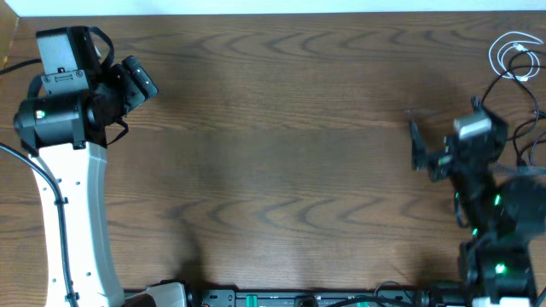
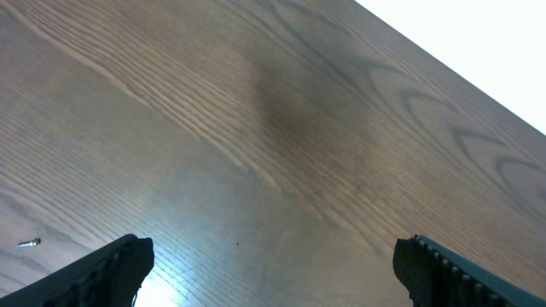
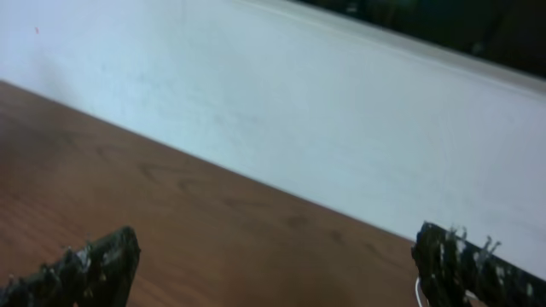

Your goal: Untangle cables

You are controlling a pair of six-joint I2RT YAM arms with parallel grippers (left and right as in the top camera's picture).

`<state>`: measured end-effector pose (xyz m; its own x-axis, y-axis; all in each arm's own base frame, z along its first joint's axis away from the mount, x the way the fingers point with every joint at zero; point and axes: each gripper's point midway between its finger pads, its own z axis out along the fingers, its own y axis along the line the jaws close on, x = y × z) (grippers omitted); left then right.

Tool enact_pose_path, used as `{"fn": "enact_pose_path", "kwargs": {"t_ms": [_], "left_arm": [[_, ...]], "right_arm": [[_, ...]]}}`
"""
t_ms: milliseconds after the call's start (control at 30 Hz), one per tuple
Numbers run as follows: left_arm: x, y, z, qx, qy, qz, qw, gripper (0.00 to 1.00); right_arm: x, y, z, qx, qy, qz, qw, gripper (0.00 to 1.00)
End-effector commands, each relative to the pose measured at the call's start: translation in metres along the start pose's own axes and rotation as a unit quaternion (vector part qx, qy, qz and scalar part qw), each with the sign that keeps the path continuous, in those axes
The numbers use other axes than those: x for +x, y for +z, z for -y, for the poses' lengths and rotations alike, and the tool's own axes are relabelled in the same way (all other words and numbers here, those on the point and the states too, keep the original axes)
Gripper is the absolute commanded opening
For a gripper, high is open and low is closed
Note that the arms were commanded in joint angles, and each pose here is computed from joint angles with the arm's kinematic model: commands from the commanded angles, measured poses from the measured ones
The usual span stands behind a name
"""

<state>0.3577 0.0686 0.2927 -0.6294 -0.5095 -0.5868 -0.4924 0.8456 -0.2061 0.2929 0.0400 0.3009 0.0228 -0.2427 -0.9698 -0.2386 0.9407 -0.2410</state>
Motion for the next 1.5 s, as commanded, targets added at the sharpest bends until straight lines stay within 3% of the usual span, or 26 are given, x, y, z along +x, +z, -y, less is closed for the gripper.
{"fn": "enact_pose_path", "kwargs": {"t_ms": [0,900,1133,1467], "left_arm": [[-0.001,0.001,-0.001,-0.003,-0.006,-0.001,1.0,0.96],[-0.001,0.001,-0.001,-0.003,-0.006,-0.001,1.0,0.96],[-0.001,0.001,-0.001,-0.003,-0.006,-0.001,1.0,0.96],[-0.001,0.001,-0.001,-0.003,-0.006,-0.001,1.0,0.96]], "right_arm": [[0.022,-0.012,-0.004,0.018,-0.001,0.006,1.0,0.99],[0.112,-0.044,-0.028,0.045,0.012,0.029,0.999,0.99],[0.136,-0.045,-0.036,0.03,0.021,-0.015,0.999,0.99],[0.138,-0.045,-0.037,0.028,0.046,-0.018,0.998,0.99]]}}
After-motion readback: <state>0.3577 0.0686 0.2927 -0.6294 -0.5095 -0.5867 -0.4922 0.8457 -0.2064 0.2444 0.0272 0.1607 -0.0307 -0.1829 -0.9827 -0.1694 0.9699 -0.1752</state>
